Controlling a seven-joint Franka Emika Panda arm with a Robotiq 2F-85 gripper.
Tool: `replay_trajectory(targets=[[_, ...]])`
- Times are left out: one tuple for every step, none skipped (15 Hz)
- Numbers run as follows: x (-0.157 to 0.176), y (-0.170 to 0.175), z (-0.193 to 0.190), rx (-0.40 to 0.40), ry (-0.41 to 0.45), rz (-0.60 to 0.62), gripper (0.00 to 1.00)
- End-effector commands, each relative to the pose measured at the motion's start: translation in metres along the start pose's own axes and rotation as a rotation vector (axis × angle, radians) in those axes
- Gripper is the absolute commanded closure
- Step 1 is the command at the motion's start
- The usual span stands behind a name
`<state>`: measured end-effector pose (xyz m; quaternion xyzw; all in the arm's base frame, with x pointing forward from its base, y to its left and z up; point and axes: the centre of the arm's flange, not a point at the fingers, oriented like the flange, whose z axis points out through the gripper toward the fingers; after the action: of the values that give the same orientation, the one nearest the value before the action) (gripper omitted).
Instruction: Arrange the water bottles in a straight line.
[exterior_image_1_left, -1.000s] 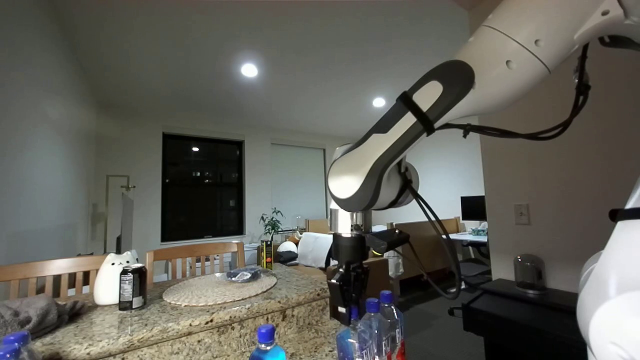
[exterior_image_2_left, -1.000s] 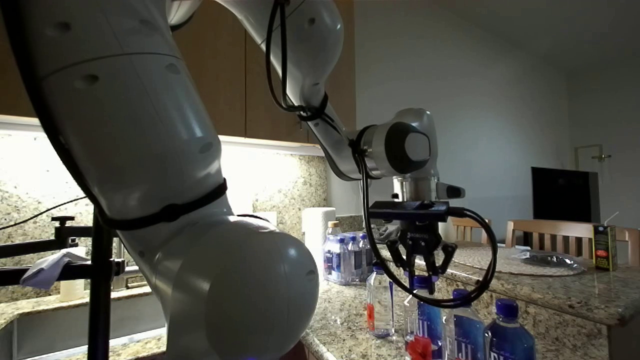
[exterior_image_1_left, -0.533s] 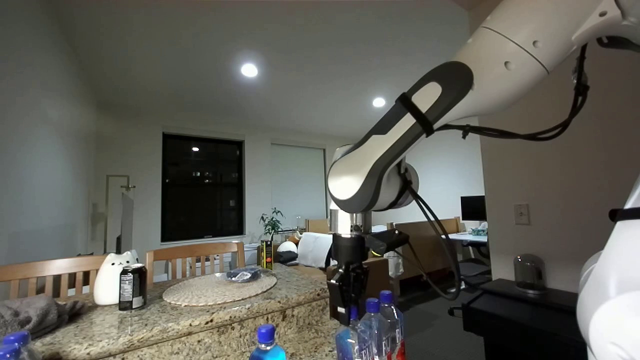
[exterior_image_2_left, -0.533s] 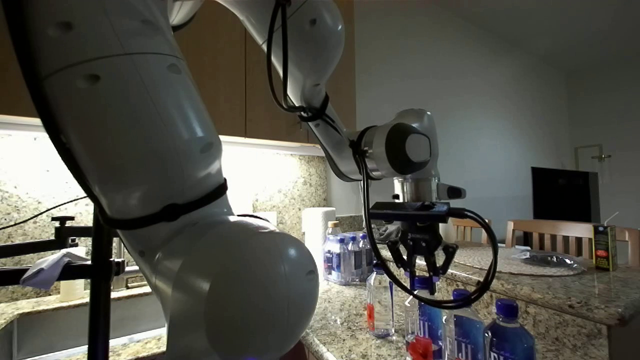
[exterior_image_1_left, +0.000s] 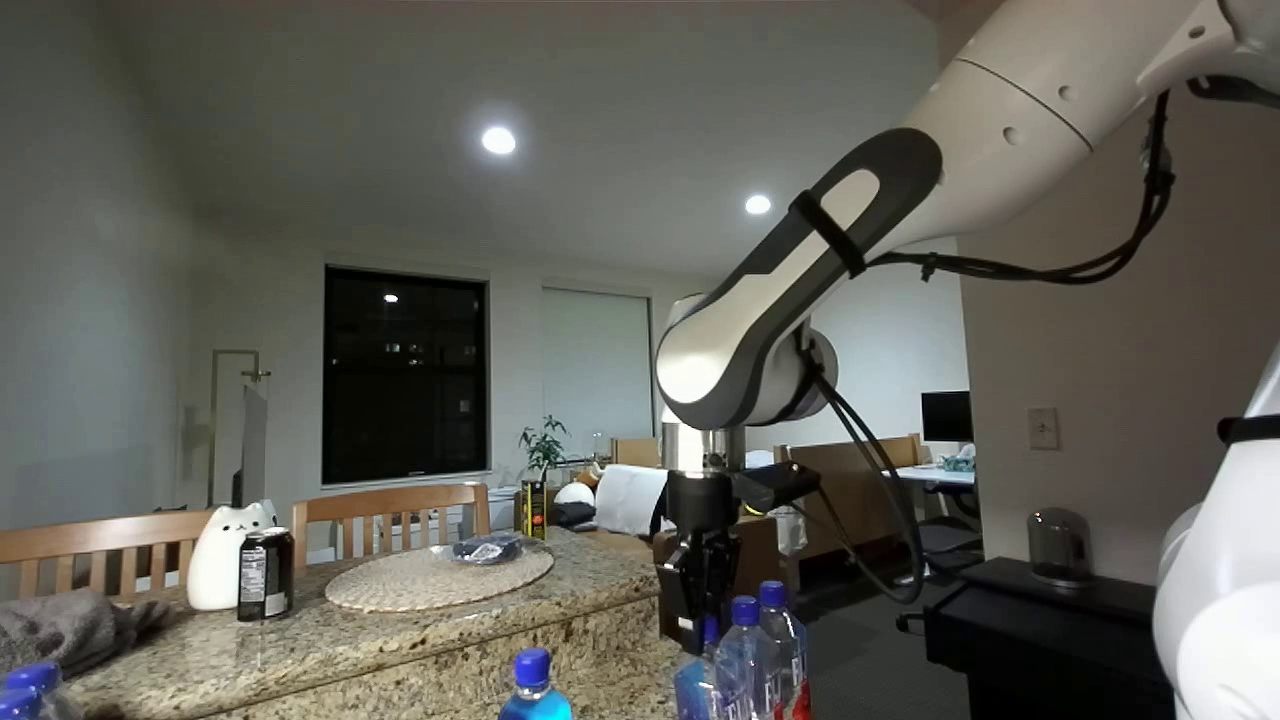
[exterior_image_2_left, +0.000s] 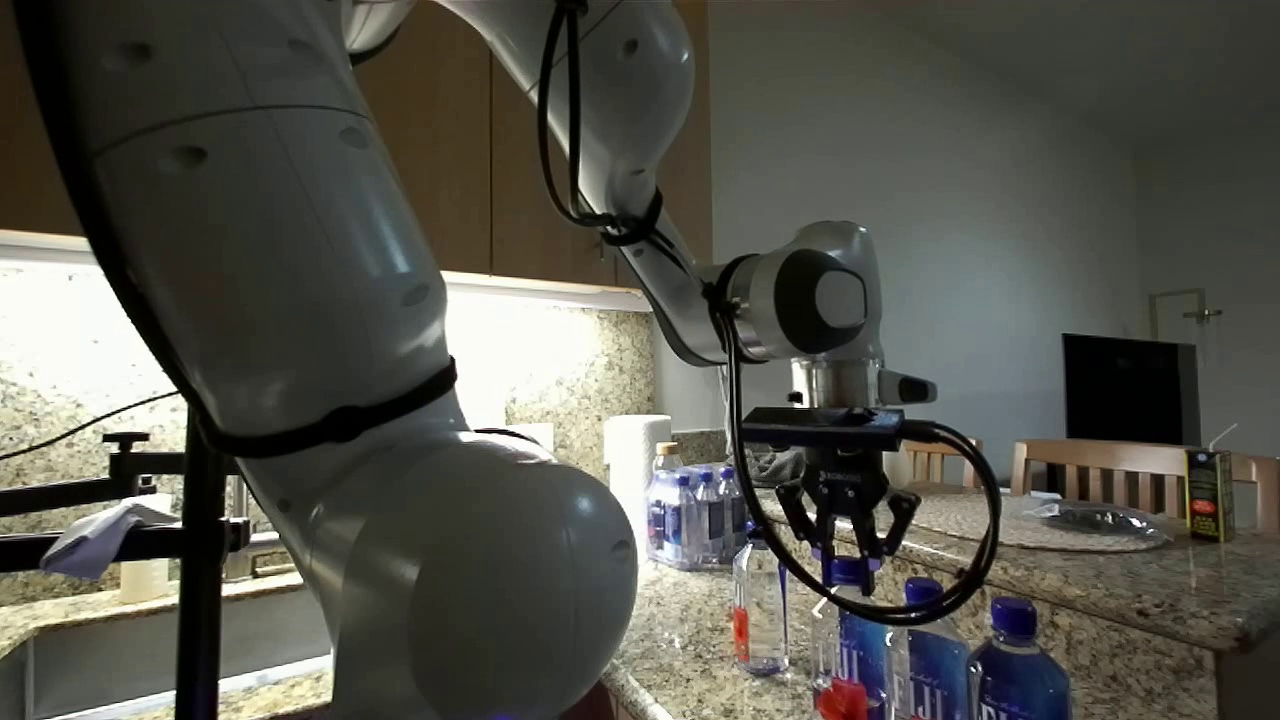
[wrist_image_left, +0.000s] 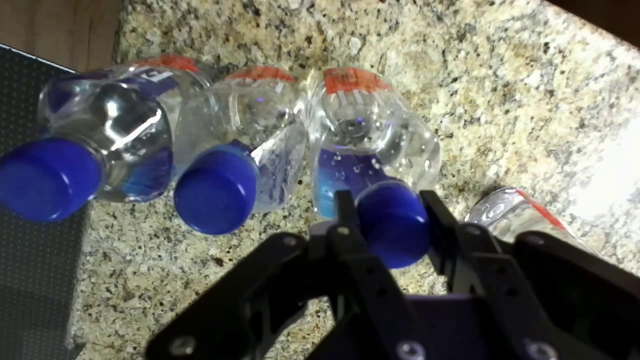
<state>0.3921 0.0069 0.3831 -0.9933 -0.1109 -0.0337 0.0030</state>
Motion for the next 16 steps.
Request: replay_trajectory(targets=[[-0.0007,0.0023,0.0047,-0.019,0.015,0.006,0.85],[-0.0005,0.002,0.0061,-0.018,0.014,0.005,0.86],[-0.0001,0.0014,0.0065,-0.017,0.019,0.004,0.86],[0.0,0.001,0.0068,-0.017,0.021,0.003,0.86],[0.0007,0.0006,0.007,-0.016,0.025,0.001,0.86],[0.0012,0.0003,0.007,-0.016,0.029,0.001,0.86],[0.0021,0.0001,0.0069,-0.015,0.03,-0.001,0.86],[0.0026,-0.0001,0.0069,-0.015,0.033,-0.002,0.86],[0.0028,-0.0002,0.0069,-0.015,0.033,-0.002,0.86],[0.0027,-0.0004,0.0072,-0.012,0.029,-0.002,0.86],[0.0024,-0.0003,0.0073,-0.013,0.028,-0.002,0.86],[0.0022,-0.0003,0.0075,-0.012,0.025,-0.002,0.86],[0.002,-0.0004,0.0078,-0.01,0.019,-0.004,0.81],[0.002,-0.0004,0.0079,-0.009,0.018,-0.004,0.4],[0.0021,-0.0003,0.008,-0.008,0.017,-0.002,0.39],[0.0022,-0.0003,0.0082,-0.008,0.015,-0.002,0.35]])
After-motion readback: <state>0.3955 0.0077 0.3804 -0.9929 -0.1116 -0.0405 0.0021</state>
